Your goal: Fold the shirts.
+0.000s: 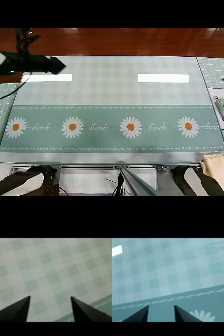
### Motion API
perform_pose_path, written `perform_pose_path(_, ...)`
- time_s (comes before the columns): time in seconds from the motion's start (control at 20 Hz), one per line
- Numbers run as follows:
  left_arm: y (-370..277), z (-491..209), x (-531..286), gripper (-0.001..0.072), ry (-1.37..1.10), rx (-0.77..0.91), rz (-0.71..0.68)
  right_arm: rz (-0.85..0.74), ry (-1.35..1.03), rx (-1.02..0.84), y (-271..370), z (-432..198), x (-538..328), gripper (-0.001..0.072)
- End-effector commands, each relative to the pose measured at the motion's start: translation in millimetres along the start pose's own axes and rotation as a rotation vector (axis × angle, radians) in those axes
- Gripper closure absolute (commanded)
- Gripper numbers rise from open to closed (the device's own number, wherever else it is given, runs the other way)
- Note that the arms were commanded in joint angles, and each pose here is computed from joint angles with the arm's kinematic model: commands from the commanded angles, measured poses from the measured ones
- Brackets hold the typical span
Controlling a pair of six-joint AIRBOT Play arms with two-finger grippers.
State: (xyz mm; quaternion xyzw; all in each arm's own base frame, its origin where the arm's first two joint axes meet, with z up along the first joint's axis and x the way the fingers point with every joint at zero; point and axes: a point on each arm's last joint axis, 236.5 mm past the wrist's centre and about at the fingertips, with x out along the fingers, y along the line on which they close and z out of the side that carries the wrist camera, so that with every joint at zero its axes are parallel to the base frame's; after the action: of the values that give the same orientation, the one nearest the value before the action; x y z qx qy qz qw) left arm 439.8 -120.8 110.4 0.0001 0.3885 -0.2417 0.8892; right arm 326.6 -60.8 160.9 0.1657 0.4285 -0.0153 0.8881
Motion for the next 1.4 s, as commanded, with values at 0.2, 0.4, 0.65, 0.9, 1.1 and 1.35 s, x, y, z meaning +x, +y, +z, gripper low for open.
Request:
perform_pose_path(0.2, -32.1, -66.8, 5.5, -0.0013, 0.322, 0.124, 0.238, -0.124, 0.239, -0.455, 54.8, -40.5, 93.0, 0.011)
perform_pose_path(0.4, -26.9, -84.7, -3.3, -0.0013, 0.402, 0.09, 0.286, -0.099, 0.281, -0.5, 70.7, -53.4, 106.0, 0.011)
perform_pose_path(0.65, -27.0, -84.3, -2.9, -0.0013, 0.4, 0.091, 0.285, -0.098, 0.281, -0.502, 71.2, -53.6, 106.0, 0.0111)
perform_pose_path(0.9, -27.0, -84.3, -2.9, -0.0013, 0.4, 0.091, 0.285, -0.099, 0.281, -0.502, 71.1, -53.5, 106.0, 0.0111)
perform_pose_path(1.1, -27.0, -84.3, -2.9, -0.0013, 0.4, 0.091, 0.285, -0.099, 0.281, -0.502, 71.1, -53.5, 106.0, 0.0112)
perform_pose_path(1.35, -27.0, -84.3, -2.9, -0.0013, 0.4, 0.091, 0.285, -0.099, 0.281, -0.502, 71.1, -53.5, 106.0, 0.0112)
